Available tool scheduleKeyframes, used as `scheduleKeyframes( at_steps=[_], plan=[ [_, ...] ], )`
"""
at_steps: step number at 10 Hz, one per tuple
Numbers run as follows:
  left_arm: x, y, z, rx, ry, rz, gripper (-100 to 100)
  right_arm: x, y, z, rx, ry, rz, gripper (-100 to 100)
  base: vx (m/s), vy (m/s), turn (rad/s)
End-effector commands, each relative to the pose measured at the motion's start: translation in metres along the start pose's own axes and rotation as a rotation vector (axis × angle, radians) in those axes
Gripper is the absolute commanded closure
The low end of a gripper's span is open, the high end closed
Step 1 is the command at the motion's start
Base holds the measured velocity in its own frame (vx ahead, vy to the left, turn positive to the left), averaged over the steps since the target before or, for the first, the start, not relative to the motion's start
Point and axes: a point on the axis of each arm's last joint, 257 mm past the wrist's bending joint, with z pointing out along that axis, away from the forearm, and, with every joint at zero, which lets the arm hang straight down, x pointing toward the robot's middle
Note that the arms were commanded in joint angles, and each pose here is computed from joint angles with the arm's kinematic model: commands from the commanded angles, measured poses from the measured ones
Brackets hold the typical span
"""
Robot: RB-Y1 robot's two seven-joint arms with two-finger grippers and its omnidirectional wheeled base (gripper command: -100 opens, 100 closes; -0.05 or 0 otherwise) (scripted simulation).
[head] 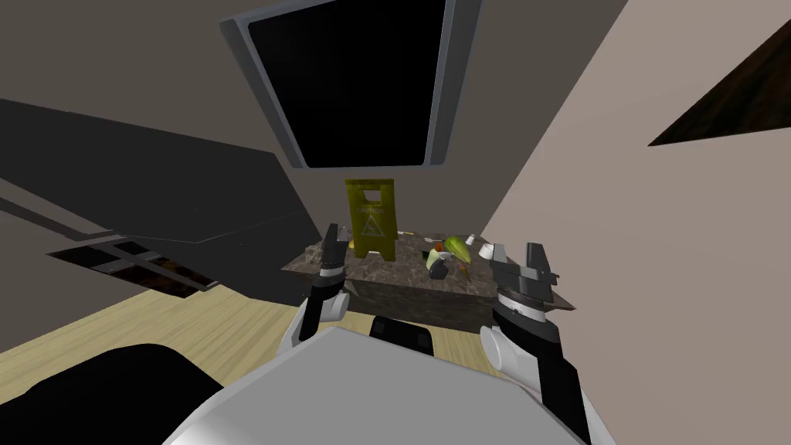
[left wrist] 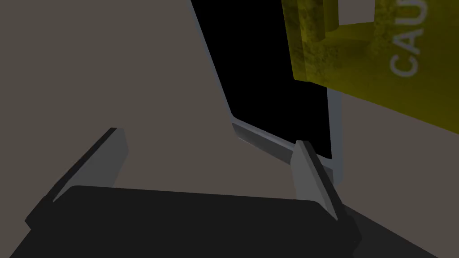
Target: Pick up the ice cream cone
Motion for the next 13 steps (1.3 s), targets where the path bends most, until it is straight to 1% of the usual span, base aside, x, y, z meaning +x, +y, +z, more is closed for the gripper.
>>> scheduleKeyframes(
  at_steps=[1, 4, 7, 8, 10, 11, 12, 13],
  plan=[
    [0.000, 0.000, 0.000, 0.000, 0.000, 0.000, 0, -0.003, -0.013, -0.007, 0.037, 0.027, -0.010, -100, -0.041, 0.039, 0.035],
    [0.000, 0.000, 0.000, 0.000, 0.000, 0.000, 0, -0.012, -0.045, -0.025, 0.127, 0.074, -0.028, -100, -0.055, 0.082, 0.030],
    [0.000, 0.000, 0.000, 0.000, 0.000, 0.000, 0, -0.028, -0.085, -0.055, 0.258, 0.123, -0.046, -100, -0.068, 0.100, 0.072],
    [0.000, 0.000, 0.000, 0.000, 0.000, 0.000, 0, -0.029, -0.089, -0.057, 0.267, 0.133, -0.051, -100, -0.052, 0.077, 0.016],
    [0.000, 0.000, 0.000, 0.000, 0.000, 0.000, 0, -0.044, -0.121, -0.087, 0.382, 0.165, -0.065, -100, -0.057, 0.061, 0.127],
    [0.000, 0.000, 0.000, 0.000, 0.000, 0.000, 0, -0.044, -0.122, -0.087, 0.385, 0.178, -0.072, -100, -0.054, 0.064, -0.030],
    [0.000, 0.000, 0.000, 0.000, 0.000, 0.000, 0, -0.054, -0.139, -0.105, 0.450, 0.195, -0.081, -100, -0.056, 0.080, 0.120],
    [0.000, 0.000, 0.000, 0.000, 0.000, 0.000, 0, -0.054, -0.139, -0.105, 0.450, 0.203, -0.084, -100, -0.031, 0.056, 0.057]
  ],
)
